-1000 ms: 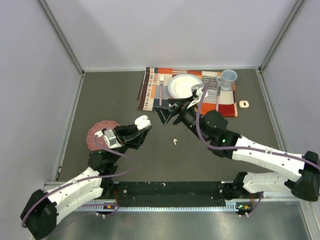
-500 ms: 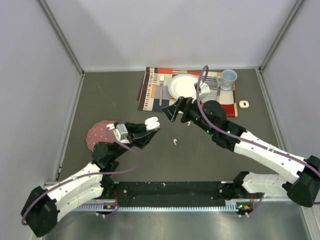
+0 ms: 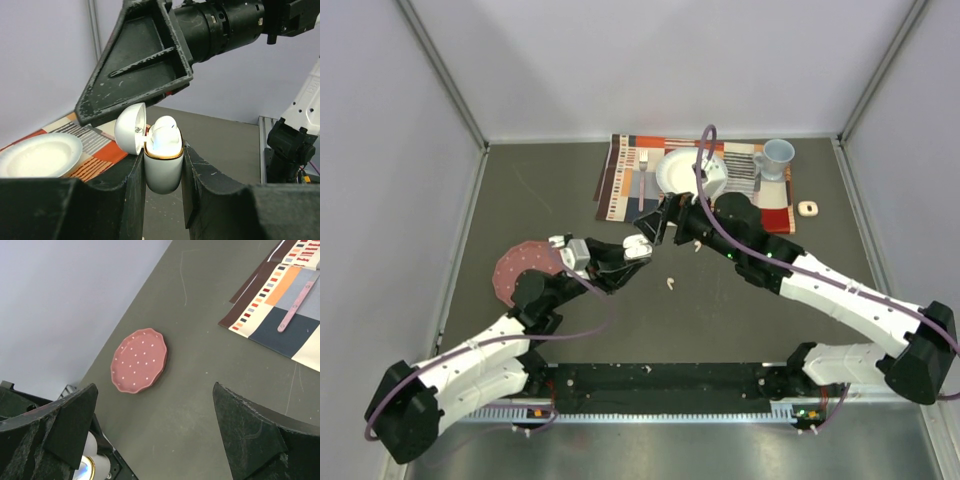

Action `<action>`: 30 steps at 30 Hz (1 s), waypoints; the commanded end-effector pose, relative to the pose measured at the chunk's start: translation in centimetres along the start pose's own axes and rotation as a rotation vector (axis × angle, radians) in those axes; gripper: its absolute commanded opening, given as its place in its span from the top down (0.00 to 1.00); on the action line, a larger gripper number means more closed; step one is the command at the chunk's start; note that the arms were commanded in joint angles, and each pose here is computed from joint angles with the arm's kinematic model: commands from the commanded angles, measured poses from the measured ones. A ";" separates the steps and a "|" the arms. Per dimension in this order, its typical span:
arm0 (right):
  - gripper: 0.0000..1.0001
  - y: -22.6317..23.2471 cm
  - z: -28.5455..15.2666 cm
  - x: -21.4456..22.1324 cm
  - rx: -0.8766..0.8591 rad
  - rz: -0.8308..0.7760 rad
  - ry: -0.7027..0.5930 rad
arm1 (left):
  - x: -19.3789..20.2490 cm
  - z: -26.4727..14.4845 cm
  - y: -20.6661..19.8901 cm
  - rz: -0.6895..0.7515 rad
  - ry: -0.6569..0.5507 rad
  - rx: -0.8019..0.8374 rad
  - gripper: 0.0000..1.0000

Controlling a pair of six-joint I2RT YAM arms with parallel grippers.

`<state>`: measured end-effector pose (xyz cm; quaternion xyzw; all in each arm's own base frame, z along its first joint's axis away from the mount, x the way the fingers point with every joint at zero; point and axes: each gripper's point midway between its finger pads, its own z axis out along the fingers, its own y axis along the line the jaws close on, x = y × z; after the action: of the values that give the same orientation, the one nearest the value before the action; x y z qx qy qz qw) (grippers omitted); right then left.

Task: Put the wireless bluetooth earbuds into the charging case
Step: Close the charging case with the earbuds.

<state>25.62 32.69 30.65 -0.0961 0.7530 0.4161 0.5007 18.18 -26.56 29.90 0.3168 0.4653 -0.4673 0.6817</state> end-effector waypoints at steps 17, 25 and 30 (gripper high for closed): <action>0.02 1.8 -0.3 -0.3 -0.095 -0.129 0.057 | -3.0 0.7 0.6 0.040 -0.101 -0.033 1.00; 0.01 2.4 -1.1 -0.3 -0.130 -0.169 0.069 | -3.2 0.4 1.1 0.044 -0.116 -0.067 1.00; 0.02 2.3 -1.5 -0.6 -0.121 -0.180 0.060 | -3.1 0.3 1.6 0.030 -0.116 -0.100 1.00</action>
<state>24.18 33.62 30.54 -0.1896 0.7438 0.4123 0.4907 19.27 -26.42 29.57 0.2926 0.4841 -0.4581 0.6858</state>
